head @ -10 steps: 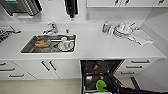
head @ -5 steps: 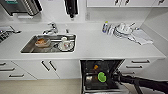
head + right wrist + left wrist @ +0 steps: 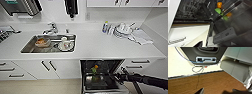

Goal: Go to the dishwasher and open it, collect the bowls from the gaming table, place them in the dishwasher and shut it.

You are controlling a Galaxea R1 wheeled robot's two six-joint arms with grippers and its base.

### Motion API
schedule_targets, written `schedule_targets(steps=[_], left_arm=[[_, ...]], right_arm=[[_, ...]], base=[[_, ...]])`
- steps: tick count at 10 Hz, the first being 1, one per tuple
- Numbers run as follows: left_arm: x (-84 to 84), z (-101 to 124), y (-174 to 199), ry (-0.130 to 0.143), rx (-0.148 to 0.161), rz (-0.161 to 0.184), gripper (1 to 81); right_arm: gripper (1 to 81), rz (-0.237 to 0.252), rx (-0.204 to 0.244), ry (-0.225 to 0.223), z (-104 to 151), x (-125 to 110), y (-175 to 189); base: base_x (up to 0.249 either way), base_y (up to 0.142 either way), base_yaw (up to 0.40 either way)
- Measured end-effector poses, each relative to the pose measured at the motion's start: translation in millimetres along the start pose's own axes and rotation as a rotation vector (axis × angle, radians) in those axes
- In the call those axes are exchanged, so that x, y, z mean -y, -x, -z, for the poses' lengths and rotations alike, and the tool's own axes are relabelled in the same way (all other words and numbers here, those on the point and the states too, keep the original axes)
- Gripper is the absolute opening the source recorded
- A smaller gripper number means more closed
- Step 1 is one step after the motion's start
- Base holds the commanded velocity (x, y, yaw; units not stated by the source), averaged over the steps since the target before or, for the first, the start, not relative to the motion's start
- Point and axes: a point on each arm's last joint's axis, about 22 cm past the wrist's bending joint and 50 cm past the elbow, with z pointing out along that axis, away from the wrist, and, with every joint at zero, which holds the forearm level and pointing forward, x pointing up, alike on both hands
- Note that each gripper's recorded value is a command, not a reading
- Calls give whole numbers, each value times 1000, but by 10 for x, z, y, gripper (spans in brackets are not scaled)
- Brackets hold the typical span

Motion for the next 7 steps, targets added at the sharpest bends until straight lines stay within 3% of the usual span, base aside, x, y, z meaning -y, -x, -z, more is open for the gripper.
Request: schedule_targets(steps=[2, 5, 7], left_arm=[[84, -37, -71, -28, -18, 0, 811], [94, -42, -405, -43, -71, -13, 811], [115, 10, -612, -49, -99, -24, 811]], right_arm=[[811, -28, 62, 94, 271, -581, 194], [811, -71, 242, 205, 383, -1410, 1277], [811, -91, 283, 263, 595, -1825, 1660]], base=[[0, 0, 0], [0, 0, 0], [0, 0, 0]])
